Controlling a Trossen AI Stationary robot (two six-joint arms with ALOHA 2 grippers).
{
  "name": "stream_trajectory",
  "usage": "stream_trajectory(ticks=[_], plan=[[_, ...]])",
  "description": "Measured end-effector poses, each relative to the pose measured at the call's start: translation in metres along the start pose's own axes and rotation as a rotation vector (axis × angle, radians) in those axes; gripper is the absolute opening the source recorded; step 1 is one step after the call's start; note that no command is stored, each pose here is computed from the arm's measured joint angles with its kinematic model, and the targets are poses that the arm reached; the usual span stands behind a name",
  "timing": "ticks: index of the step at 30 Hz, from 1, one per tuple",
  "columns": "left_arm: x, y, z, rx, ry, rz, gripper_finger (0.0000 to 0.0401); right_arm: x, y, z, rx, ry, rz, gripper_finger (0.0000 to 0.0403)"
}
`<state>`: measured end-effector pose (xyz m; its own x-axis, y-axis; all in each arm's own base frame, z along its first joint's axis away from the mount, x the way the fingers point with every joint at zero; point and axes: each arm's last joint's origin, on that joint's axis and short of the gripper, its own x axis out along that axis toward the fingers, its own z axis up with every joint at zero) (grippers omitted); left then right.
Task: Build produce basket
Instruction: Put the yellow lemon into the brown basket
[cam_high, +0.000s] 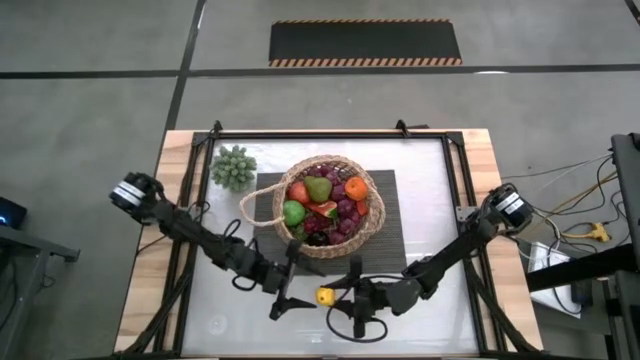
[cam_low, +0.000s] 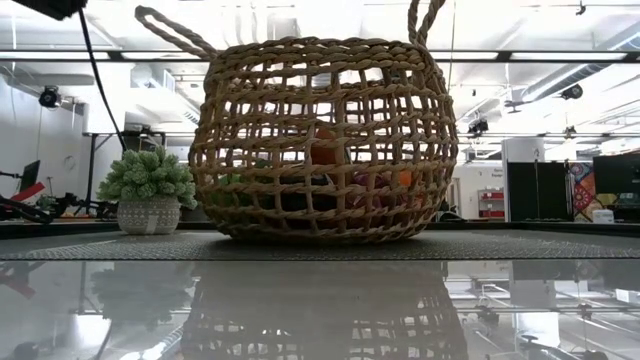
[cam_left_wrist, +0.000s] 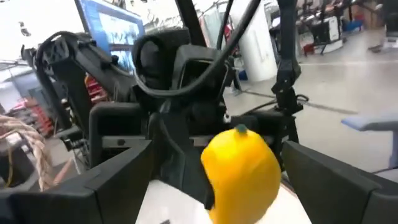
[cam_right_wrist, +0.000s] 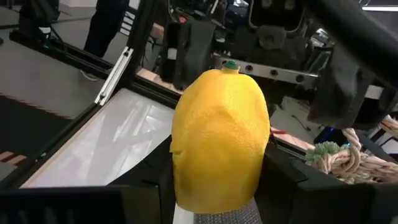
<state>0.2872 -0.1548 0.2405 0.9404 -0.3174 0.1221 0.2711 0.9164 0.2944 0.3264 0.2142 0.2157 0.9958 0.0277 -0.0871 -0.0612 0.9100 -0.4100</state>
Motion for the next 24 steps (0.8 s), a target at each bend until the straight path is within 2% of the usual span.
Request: stream_trajectory(ticks=[8,12,18,24], plan=[[0.0072,0.0010,-0.0025,-0.032,-0.041,-0.049,0.0334,0.0030,-0.0055,0.0003,0.013,-0.012,-0.022,0.0144],[0.0082,0.0008,-0.0031,-0.035,-0.039,-0.051,0.0313,0.0037,-0.0068,0.0003,0.016,-0.015,-0.028,0.0144],[0.0088,0.0016,-0.0049,-0.037,-0.033,-0.049,0.0251,0.0039,-0.0070,0.0002,0.015,-0.014,-0.028,0.0144],[0.0089,0.0015,-0.0060,-0.030,-0.025,-0.050,0.0162,0.0038,-0.0070,-0.0001,0.011,-0.012,-0.027,0.0159]])
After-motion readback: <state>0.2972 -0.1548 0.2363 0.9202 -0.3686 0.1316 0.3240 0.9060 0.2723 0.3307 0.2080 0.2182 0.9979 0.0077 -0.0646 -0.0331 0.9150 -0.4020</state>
